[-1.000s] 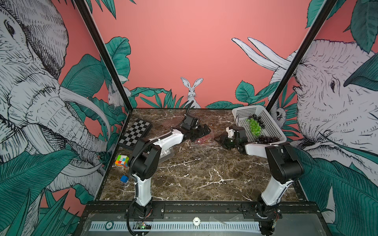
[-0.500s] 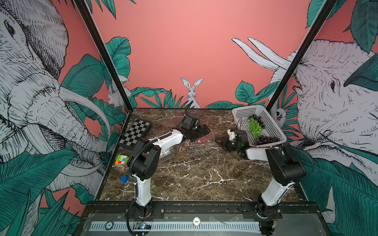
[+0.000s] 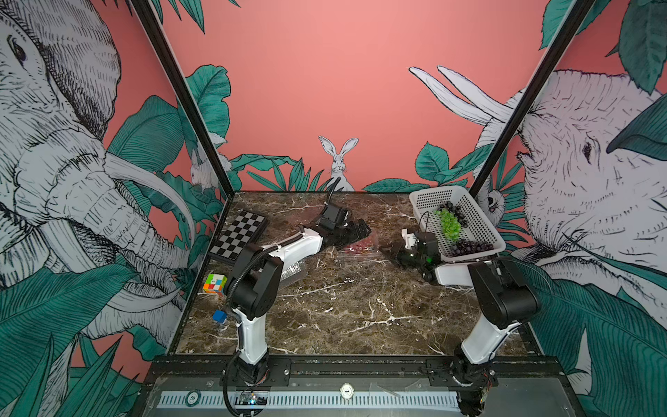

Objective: Pack grapes into containers
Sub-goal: Close the packing box at the center of the board.

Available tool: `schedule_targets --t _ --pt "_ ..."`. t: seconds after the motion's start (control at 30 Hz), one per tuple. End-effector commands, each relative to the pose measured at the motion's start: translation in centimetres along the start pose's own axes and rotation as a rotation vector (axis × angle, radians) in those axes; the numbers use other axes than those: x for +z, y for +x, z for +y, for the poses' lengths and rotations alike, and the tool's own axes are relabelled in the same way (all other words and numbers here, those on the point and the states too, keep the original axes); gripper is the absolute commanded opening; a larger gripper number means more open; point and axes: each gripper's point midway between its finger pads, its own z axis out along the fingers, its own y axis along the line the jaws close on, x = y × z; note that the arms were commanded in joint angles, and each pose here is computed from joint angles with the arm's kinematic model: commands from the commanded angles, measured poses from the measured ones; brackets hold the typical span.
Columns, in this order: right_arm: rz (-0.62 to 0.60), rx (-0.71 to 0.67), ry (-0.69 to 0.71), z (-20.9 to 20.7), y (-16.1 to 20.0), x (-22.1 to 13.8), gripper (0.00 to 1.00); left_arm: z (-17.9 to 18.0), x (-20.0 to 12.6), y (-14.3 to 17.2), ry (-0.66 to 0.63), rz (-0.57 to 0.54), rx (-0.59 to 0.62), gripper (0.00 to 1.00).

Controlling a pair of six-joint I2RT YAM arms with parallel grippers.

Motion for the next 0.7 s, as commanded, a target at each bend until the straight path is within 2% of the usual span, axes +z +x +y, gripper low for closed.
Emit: schedule_targets --t 0.0,0.43,0.67 --pt "-0.009 -0.013 -0.042 0.8 -0.1 0.5 0.31 -0.3 -1.7 -0.2 -0.009 -0.017 0.009 1.00" --pt "0.004 -0.003 -0.041 0.4 0.5 1.1 0.23 0.1 -1.7 0.0 -0.016 -0.014 0.007 1.00" --pt "0.013 -0.015 -0.031 0.3 0.9 1.0 0.23 0.4 -1.7 0.3 -0.023 -0.010 0.003 1.00"
